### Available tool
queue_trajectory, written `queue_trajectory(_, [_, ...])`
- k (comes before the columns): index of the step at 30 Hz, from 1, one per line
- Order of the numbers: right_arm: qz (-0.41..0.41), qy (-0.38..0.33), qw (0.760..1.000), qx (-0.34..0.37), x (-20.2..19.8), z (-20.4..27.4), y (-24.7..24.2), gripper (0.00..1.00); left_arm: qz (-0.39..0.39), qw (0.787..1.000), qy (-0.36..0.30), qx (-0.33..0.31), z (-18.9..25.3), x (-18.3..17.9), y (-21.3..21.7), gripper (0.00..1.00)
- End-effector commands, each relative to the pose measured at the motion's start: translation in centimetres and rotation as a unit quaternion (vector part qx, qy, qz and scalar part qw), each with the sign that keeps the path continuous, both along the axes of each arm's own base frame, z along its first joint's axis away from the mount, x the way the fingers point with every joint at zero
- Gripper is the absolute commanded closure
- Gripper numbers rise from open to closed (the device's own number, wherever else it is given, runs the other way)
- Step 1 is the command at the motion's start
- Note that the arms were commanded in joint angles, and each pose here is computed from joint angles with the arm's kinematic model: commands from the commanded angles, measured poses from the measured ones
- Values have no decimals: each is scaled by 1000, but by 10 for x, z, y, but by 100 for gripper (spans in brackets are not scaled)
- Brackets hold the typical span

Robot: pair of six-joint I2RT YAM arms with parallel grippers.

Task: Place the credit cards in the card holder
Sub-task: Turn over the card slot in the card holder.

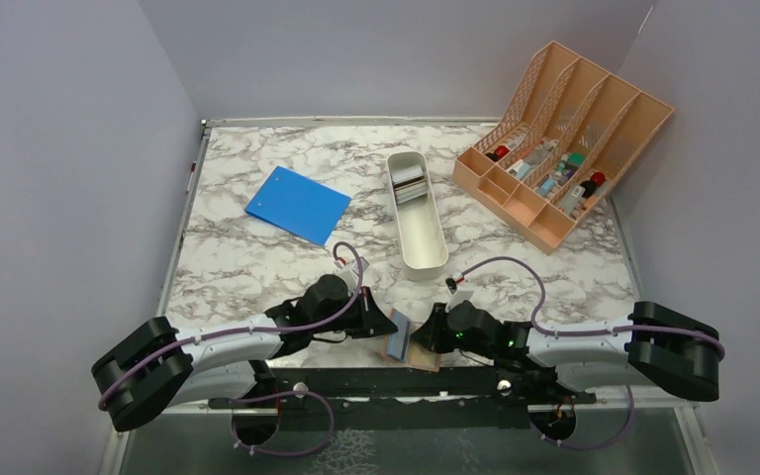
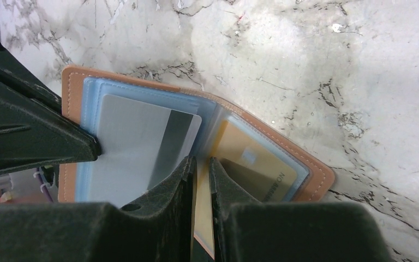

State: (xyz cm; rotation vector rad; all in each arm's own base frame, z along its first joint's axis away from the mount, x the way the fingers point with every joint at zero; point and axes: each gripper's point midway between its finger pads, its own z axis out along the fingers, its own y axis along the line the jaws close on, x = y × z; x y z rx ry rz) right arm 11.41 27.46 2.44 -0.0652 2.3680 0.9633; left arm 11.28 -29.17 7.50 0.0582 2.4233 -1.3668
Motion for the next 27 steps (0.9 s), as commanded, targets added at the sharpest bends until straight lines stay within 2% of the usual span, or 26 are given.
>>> queue_trajectory(1, [9,7,1000,-23,-6,-15,-8,81,-24,998,-23,-57,27,-4,-14,98])
queue_trajectory(5, [10,7,1000,-23,-6,-14,-6,81,-28,998,-23,-60,27,-5,-17,91])
queue_trajectory(12, [9,7,1000,-26,-6,-16,-8,81,-36,997,-26,-66,28,-8,-19,90])
queue_trajectory(17, [8,9,1000,-25,-6,-16,-9,81,-36,997,-28,-70,28,-7,-21,85])
queue_trajectory(21, [7,9,1000,-26,-7,-17,-10,81,-41,996,-27,-72,27,-9,-21,85])
queue_trajectory(24, [6,10,1000,-24,-7,-17,-11,81,-42,996,-26,-71,25,-10,-21,92])
queue_trajectory(27, [6,10,1000,-23,-7,-17,-11,81,-38,997,-24,-66,21,-10,-20,94])
